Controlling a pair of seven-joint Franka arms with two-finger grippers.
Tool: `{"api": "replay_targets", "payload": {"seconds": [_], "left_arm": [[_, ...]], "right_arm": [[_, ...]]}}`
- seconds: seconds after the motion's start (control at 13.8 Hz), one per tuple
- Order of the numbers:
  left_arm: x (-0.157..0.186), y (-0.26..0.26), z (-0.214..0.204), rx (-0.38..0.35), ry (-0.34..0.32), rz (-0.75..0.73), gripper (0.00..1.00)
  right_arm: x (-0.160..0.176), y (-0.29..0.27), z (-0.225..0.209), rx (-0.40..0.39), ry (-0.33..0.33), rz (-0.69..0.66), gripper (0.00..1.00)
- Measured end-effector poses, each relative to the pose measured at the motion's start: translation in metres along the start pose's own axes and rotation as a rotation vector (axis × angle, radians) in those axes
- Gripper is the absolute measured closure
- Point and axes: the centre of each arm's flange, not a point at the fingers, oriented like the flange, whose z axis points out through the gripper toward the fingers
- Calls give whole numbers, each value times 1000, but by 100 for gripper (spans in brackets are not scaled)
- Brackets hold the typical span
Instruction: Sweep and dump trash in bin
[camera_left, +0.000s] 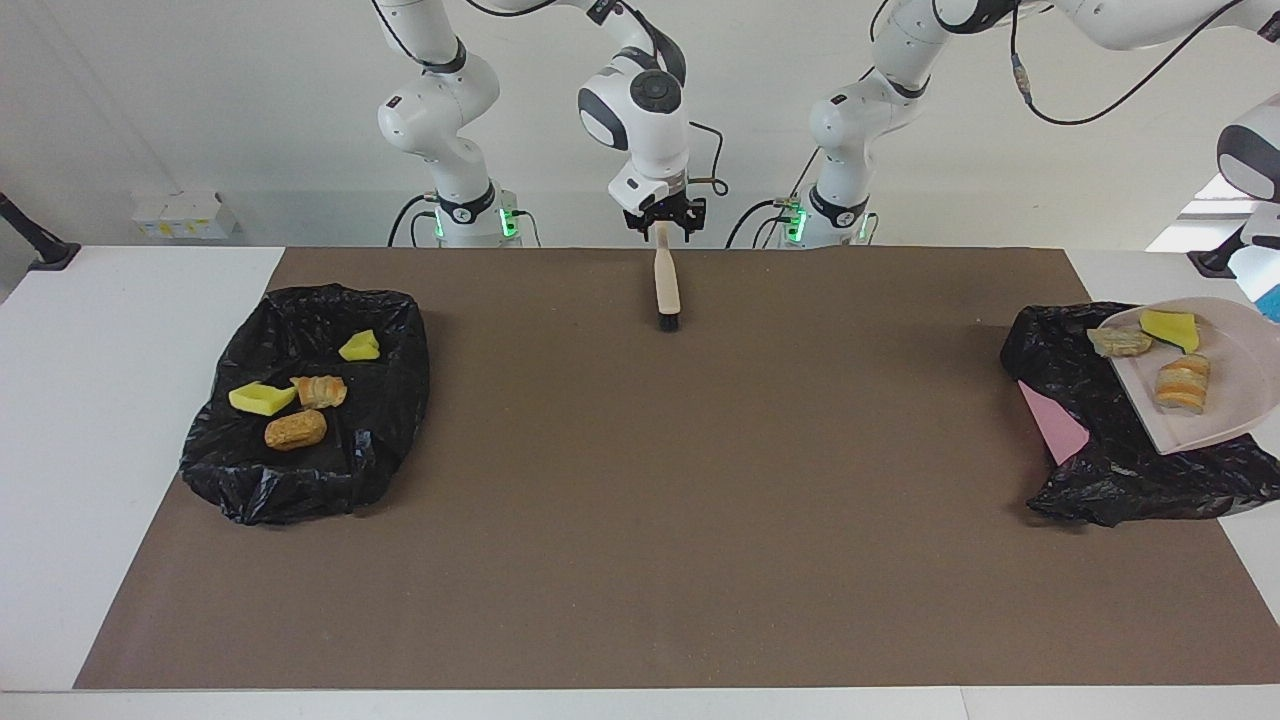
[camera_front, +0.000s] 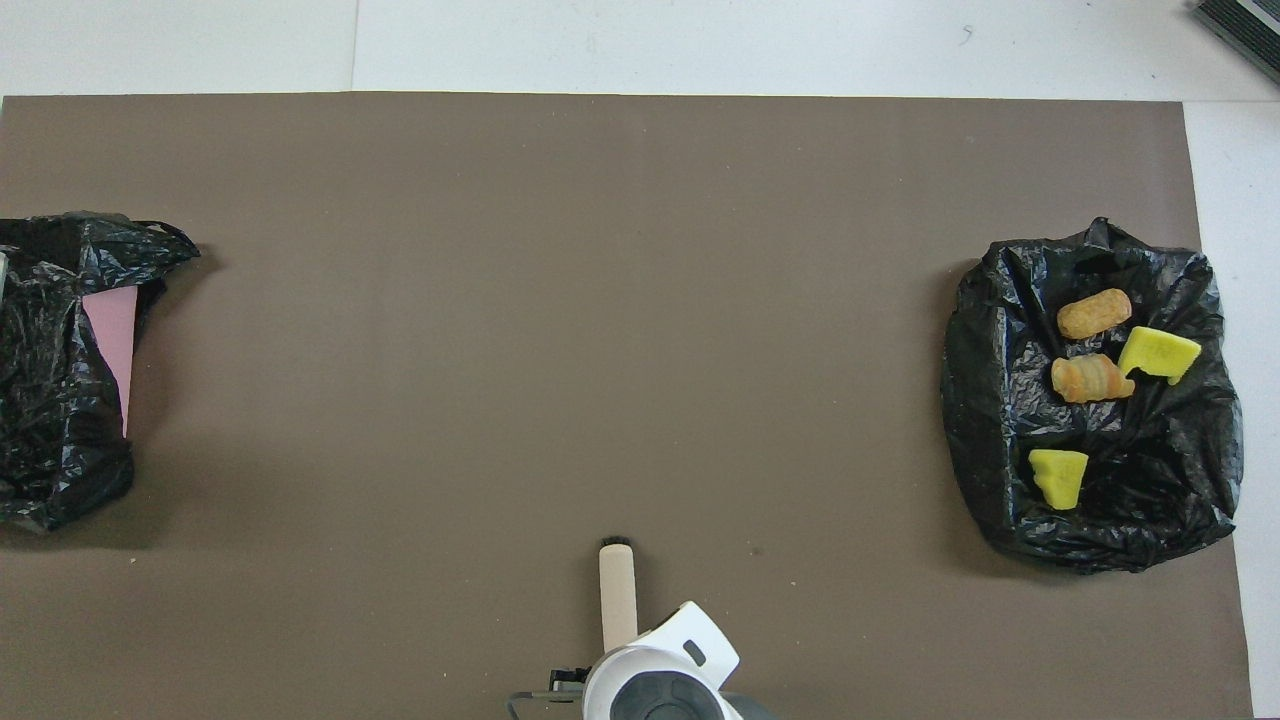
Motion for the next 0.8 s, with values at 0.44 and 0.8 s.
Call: {"api": "replay_targets", "payload": {"seconds": [0.44,0.8], "left_arm": [[-1,4,-34,9,-116,-38,69],[10,6,-46,-61,-194,-73,69]], "right_arm": [[98,75,-101,-5,274,62,0],[166,151,-190,-40,347,-34,0]]}}
